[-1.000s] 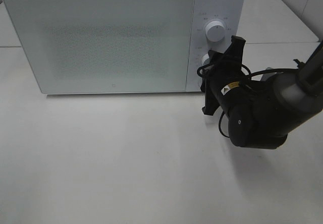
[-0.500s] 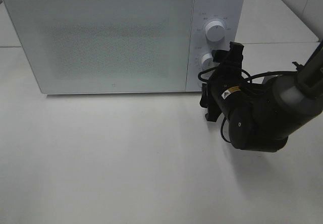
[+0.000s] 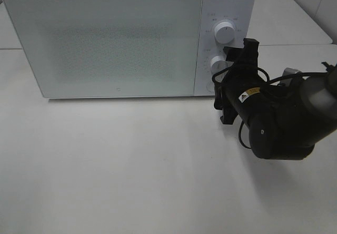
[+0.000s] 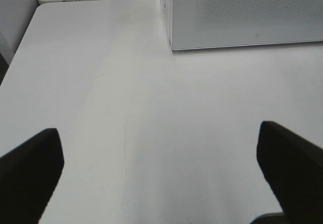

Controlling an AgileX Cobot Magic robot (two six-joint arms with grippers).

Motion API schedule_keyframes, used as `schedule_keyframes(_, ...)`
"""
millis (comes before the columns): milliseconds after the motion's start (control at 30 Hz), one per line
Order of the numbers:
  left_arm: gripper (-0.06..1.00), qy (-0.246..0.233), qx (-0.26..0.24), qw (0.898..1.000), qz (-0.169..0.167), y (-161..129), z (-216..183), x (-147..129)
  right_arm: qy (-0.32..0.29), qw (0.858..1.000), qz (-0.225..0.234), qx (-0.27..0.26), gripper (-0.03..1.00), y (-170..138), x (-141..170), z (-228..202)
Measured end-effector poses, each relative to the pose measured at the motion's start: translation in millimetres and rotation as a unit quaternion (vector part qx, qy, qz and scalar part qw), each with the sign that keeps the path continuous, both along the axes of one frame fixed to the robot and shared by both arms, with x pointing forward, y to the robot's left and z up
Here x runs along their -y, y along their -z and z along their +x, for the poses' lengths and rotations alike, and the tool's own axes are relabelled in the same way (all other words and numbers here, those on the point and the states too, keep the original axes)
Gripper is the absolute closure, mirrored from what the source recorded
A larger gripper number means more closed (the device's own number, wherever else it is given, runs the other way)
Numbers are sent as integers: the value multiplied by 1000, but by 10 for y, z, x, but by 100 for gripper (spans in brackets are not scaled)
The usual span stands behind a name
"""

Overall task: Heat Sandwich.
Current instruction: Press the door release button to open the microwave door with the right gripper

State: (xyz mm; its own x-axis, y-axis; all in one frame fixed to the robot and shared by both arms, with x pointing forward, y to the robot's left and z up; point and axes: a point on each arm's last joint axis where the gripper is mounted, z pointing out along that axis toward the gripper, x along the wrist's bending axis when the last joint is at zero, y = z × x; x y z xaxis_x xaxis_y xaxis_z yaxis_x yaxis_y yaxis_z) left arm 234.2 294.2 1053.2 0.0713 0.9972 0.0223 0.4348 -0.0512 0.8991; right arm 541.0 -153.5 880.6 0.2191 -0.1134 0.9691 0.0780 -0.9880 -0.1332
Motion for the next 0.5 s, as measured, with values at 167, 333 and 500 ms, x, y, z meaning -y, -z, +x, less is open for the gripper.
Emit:
schedule_keyframes(167,-4,0,0,1000,0,0,0,0,-53,997,-38,-29,20,-15,14,-169)
schedule_keyframes(333,-4,0,0,1000,0,0,0,0,-119,985,-106,-61,20,-91,0,-310)
schedule_keyframes(500,-4,0,0,1000,0,0,0,0,-195,954,-205,-101,20,-237,-16,-433)
